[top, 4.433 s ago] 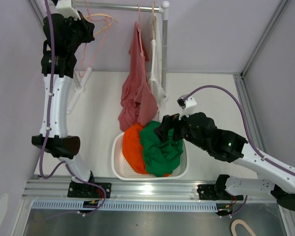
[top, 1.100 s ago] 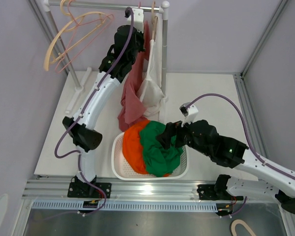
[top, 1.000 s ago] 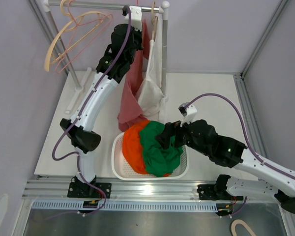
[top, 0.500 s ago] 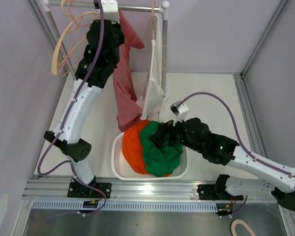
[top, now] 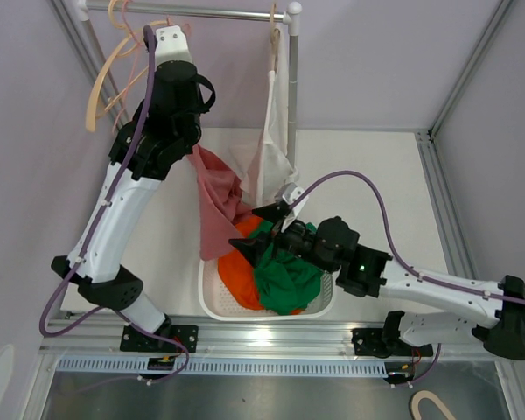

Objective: Remove the t-shirt from the hanger

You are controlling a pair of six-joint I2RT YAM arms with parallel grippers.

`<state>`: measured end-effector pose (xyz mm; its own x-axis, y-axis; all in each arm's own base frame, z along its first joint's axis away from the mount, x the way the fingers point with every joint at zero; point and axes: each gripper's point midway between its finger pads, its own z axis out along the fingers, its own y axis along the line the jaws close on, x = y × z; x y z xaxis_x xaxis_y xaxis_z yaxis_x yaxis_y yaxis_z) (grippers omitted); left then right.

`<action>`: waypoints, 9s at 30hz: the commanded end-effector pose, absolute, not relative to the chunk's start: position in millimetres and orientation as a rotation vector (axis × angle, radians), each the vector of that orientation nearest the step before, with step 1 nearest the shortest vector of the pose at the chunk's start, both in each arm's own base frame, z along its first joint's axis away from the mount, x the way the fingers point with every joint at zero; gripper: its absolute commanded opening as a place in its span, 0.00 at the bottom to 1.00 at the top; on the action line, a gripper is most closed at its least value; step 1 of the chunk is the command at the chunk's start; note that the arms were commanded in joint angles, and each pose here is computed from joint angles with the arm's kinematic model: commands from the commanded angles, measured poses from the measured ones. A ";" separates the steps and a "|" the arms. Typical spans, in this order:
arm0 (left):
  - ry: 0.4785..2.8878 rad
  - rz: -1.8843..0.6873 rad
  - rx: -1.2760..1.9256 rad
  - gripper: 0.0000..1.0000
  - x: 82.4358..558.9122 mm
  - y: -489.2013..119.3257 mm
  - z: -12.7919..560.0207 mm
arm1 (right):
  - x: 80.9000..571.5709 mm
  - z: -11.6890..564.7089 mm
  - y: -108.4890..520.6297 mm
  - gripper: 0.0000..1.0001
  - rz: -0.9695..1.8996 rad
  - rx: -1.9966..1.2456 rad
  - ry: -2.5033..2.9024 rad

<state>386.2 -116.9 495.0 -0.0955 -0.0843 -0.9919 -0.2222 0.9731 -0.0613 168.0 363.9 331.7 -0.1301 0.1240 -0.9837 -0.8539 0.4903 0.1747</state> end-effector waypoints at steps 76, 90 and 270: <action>1.806 -0.033 -0.243 0.01 222.7 -33.9 416.8 | 164.5 759.2 275.4 0.00 0.901 -0.245 0.524; 1.788 -0.002 -0.255 0.01 258.1 -36.7 421.9 | 217.8 581.9 316.9 0.00 0.846 -0.332 1.024; 0.971 -0.201 0.110 0.01 482.4 -262.4 616.5 | 164.4 297.0 250.6 0.66 0.878 -0.373 2.020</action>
